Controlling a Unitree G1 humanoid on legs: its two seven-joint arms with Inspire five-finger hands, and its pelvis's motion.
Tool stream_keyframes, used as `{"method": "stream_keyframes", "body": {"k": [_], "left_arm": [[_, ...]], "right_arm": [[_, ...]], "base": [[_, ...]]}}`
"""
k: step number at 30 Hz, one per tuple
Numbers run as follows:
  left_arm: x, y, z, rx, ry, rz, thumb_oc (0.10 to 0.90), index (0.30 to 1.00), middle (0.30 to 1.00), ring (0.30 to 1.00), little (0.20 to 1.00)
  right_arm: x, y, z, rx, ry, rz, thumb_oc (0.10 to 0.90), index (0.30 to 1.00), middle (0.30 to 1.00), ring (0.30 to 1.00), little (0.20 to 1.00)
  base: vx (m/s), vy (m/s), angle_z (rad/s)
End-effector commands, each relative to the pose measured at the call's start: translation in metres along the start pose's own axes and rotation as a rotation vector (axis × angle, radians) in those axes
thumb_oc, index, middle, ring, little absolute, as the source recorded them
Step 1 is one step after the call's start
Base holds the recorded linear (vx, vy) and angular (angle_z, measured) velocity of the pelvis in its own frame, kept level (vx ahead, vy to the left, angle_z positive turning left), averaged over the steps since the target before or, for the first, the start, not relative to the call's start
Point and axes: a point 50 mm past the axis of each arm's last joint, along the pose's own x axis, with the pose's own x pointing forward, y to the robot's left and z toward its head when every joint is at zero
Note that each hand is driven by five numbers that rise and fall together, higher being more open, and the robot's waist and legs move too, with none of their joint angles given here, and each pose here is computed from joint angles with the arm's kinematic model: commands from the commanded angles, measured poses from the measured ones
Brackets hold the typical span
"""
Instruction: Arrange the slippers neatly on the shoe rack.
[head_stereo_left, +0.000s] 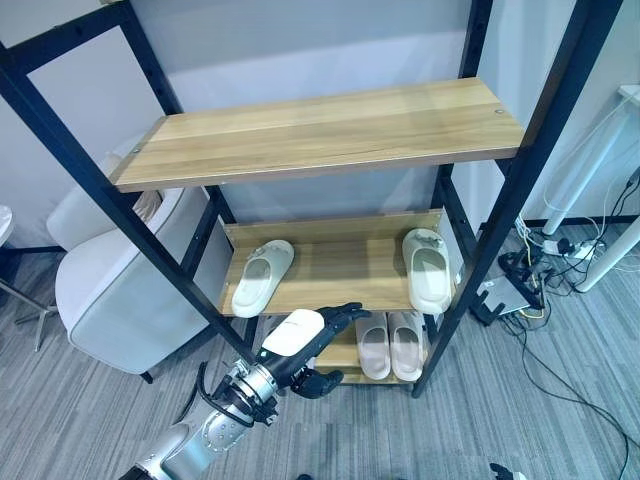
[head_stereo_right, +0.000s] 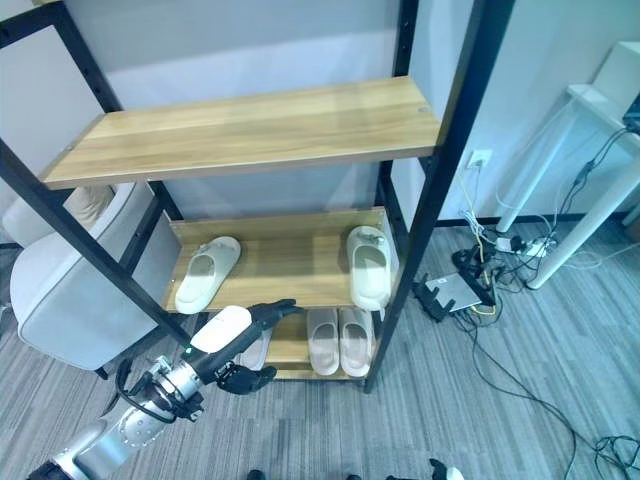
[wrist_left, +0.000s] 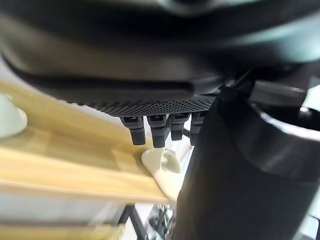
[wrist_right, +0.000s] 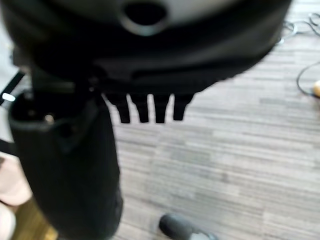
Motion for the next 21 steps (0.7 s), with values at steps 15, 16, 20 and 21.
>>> {"method": "stream_keyframes", "body": {"k": [15,16,20,21], "left_arm": [[0.017,0.132,-0.041,0.639,0.079,0.475,0.8,0.9,0.9,0.9,0.9],[0.016,0.138,-0.043,0.661,0.094,0.495,0.8,0.9,0.9,0.9,0.9],[0.005,0.159,-0.056,0.743,0.19,0.576,0.8,0.9,0.9,0.9,0.9],[0.003,0.162,-0.058,0.75,0.206,0.591,0.8,0.9,0.9,0.9,0.9]], "right_arm": [[-0.01,0.016,-0.012,0.032,0.013,0.044,0.8,0.9,0.9,0.9,0.9],[-0.01,0.016,-0.014,0.037,0.018,0.039,0.8,0.9,0.9,0.9,0.9],[-0.012,0.015,-0.022,0.035,0.043,0.036,0.8,0.9,0.9,0.9,0.9],[-0.012,0.015,-0.024,0.031,0.048,0.036,0.8,0.9,0.9,0.9,0.9]], "base": [[0.03,-0.029,0.0],[0.04,0.003,-0.07],[-0.01,0.007,-0.02],[-0.01,0.024,-0.08]]}}
